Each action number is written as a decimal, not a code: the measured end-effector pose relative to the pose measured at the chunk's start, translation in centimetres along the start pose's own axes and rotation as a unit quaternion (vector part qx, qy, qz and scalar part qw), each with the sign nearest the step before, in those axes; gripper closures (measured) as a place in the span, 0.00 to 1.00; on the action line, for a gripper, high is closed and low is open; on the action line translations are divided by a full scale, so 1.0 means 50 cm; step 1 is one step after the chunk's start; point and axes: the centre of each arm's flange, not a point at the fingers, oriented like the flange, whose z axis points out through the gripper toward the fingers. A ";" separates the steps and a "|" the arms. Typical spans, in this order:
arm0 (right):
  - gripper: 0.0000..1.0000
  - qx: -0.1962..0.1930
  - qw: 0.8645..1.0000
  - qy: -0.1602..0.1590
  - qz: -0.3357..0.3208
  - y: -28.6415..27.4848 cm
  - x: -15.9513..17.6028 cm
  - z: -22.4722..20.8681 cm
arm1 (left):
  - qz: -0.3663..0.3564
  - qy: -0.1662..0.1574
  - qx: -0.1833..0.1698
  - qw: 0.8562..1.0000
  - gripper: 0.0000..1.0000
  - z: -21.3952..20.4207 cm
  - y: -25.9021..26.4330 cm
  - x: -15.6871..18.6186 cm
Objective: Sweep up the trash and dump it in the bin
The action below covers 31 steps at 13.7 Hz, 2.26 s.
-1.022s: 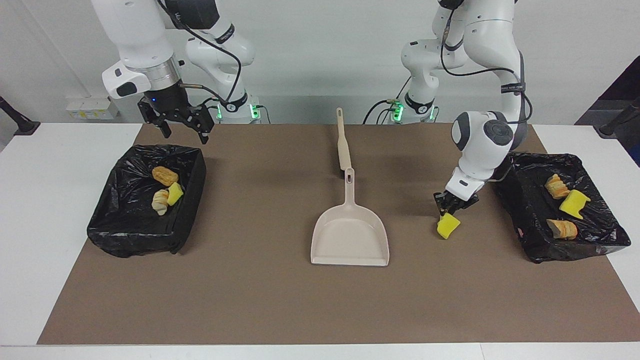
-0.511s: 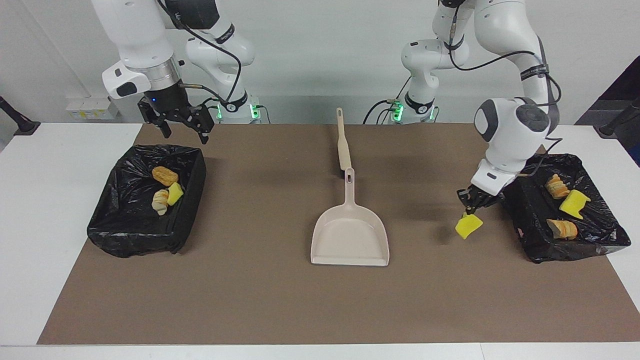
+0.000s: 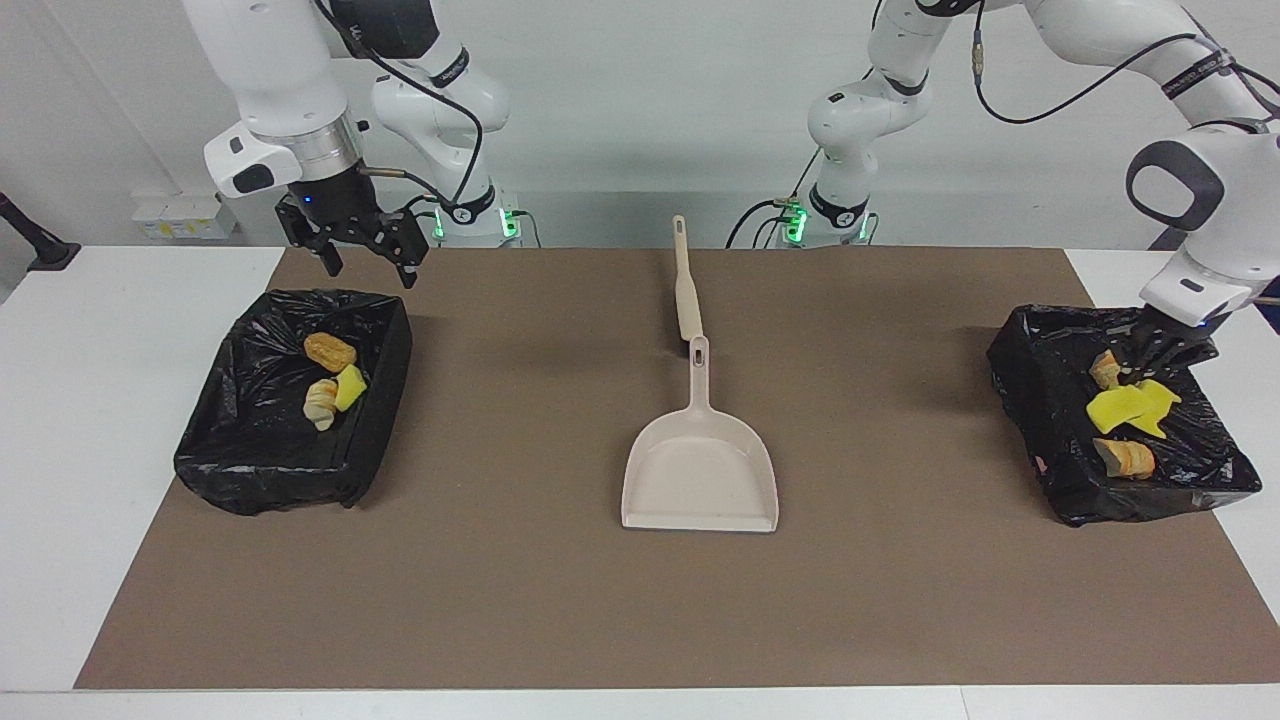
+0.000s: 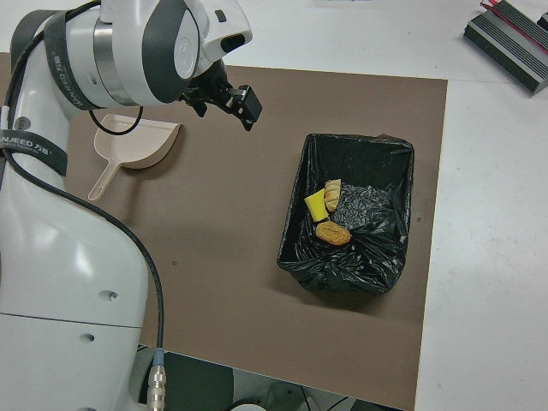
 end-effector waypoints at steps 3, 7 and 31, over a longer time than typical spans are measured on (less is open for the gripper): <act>0.00 0.000 1.000 0.000 0.000 0.000 0.000 0.000 | -0.001 -0.028 -0.018 0.999 0.91 0.052 0.005 -0.086; 0.00 0.000 1.000 0.000 0.000 0.000 0.000 0.000 | 0.004 -0.028 -0.018 0.999 0.44 0.046 0.051 -0.096; 0.00 0.000 1.000 0.000 -0.002 -0.003 -0.001 0.000 | -0.141 -0.020 -0.029 0.989 0.00 -0.467 0.466 0.072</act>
